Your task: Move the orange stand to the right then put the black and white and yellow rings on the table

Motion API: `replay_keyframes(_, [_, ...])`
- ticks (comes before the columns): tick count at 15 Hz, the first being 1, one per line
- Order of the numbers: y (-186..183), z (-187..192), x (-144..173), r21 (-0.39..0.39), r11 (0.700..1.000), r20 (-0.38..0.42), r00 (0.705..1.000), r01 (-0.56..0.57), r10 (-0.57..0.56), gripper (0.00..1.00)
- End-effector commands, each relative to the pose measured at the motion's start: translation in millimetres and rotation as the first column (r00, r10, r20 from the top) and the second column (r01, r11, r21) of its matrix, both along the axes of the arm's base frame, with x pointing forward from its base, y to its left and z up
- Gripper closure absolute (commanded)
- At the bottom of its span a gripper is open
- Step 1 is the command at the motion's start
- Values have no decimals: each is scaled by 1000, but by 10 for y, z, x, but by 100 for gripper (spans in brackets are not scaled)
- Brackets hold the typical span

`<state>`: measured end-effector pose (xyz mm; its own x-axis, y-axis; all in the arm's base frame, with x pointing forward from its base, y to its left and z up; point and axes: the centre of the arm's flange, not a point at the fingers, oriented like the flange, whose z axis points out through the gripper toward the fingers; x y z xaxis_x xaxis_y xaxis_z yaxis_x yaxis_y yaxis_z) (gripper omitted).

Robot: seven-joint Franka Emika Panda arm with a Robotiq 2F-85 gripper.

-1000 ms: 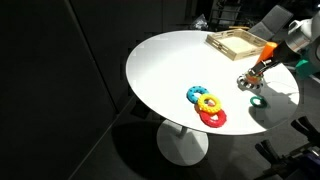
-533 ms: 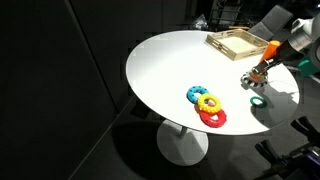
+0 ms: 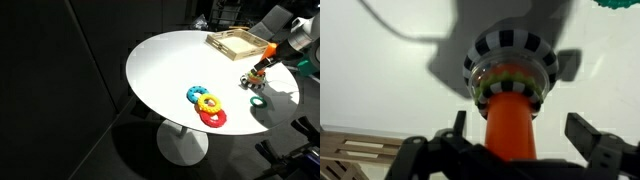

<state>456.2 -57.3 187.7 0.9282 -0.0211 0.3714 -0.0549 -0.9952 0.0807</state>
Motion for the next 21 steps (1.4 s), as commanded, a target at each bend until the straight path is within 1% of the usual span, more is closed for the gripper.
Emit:
replay_keyframes(1, [11,38,-47,-4,1000,35,999,2,-2,0])
replay_keyframes(8, [-15,-8,-118,9,1000,81,997,13,-13,0])
replay_keyframes(16, [-148,-138,-198,5,999,91,995,42,-42,0])
replay_keyframes(21, [-215,-180,-192,7,998,92,994,58,-58,0])
